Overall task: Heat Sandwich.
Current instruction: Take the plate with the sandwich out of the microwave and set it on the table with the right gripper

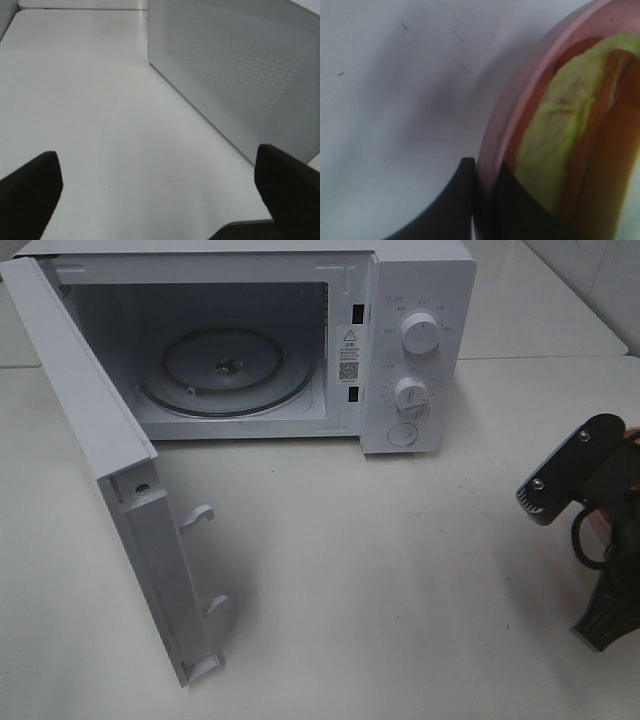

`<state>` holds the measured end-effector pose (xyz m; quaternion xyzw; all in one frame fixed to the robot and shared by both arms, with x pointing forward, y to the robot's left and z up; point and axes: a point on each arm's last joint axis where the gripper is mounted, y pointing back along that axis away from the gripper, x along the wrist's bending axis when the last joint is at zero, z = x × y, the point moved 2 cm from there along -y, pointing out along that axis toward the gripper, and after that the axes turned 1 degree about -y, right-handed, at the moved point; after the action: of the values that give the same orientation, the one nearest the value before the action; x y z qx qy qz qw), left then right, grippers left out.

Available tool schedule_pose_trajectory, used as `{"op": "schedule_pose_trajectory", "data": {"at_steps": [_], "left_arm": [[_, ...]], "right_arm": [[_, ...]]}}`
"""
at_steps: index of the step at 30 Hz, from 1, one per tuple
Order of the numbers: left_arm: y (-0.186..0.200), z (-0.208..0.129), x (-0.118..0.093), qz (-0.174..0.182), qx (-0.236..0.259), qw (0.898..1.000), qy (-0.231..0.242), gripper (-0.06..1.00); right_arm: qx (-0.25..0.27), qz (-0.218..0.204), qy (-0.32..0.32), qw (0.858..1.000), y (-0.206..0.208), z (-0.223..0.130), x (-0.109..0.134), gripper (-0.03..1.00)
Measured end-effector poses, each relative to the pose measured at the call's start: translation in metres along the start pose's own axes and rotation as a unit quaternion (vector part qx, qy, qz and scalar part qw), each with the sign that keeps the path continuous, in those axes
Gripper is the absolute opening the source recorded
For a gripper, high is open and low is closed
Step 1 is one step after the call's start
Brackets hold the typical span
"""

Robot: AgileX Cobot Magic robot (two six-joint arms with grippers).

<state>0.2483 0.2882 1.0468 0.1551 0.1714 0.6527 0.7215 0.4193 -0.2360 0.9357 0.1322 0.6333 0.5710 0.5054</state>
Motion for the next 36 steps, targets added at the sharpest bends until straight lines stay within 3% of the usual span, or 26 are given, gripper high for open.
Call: {"op": "schedule_pose_trajectory", "data": {"at_steps": [13, 36], "left_arm": [[0.000, 0.000, 0.000, 0.000, 0.000, 1.000, 0.000, 0.97], [0.000, 0.000, 0.000, 0.000, 0.000, 1.000, 0.000, 0.97]], "right_arm": [[0.011, 0.012, 0.012, 1.000, -0.032, 0.013, 0.018, 0.03], [0.032, 0.031, -0.047, 0.998, -0.080, 0.012, 0.001, 0.05]]}}
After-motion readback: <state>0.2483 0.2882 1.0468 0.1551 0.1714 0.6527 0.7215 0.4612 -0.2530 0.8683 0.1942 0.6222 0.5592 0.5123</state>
